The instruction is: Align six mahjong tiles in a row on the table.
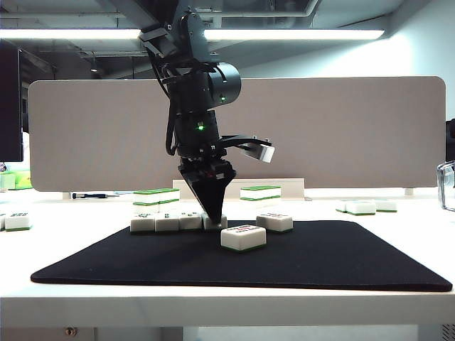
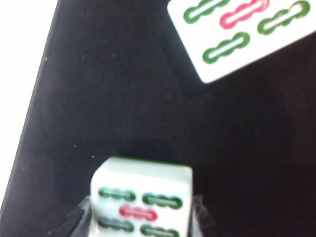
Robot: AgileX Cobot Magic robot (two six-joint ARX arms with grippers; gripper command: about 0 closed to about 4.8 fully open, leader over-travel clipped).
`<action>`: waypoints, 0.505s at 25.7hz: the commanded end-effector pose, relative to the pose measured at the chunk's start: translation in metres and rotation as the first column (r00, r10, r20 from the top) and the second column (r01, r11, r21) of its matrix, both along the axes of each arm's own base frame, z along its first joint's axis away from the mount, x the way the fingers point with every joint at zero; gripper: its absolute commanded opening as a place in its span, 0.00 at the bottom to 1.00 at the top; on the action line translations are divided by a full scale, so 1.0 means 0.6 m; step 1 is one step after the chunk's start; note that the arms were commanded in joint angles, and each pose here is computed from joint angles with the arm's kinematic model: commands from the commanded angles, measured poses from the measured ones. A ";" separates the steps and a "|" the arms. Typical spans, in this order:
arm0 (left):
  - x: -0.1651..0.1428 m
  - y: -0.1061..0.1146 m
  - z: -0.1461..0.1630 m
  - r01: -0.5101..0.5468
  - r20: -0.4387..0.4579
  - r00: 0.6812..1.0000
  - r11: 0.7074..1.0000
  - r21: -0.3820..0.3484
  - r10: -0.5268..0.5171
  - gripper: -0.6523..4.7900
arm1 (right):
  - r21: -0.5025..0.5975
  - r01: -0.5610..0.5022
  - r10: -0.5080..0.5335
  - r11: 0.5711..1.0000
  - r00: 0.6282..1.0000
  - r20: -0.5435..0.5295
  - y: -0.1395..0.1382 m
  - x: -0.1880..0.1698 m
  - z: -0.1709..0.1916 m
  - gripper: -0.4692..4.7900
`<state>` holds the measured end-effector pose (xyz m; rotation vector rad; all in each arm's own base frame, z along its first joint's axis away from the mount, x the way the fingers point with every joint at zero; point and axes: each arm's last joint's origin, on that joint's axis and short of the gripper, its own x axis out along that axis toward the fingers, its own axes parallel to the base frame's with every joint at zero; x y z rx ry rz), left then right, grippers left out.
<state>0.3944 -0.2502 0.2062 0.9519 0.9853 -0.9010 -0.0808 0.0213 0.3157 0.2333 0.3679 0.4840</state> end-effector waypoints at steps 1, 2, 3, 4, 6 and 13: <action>0.001 -0.001 0.007 0.002 0.019 1.000 1.000 -0.012 -0.002 0.57 | -0.003 -0.002 0.002 1.000 1.000 0.029 0.000 -0.005 0.000 0.09; 0.003 -0.002 0.007 0.002 0.028 1.000 1.000 -0.017 -0.002 0.57 | -0.004 -0.002 0.002 1.000 1.000 0.029 0.000 -0.005 0.000 0.09; 0.004 -0.003 0.008 0.002 0.039 0.999 1.000 -0.024 -0.001 0.57 | -0.004 -0.002 0.002 1.000 1.000 0.029 0.000 -0.005 0.000 0.09; 0.006 -0.004 0.009 0.001 0.050 0.999 1.000 -0.028 0.000 0.57 | -0.003 -0.002 0.002 1.000 1.000 0.029 0.000 -0.005 0.000 0.09; 0.010 -0.004 0.011 -0.012 0.090 0.996 1.000 -0.017 0.013 0.57 | -0.003 -0.002 0.002 1.000 1.000 0.029 0.000 -0.005 0.000 0.09; 0.005 0.000 0.008 -0.016 0.056 0.998 1.000 0.014 0.015 0.57 | -0.004 -0.002 0.002 1.000 1.000 0.029 0.000 -0.005 0.000 0.09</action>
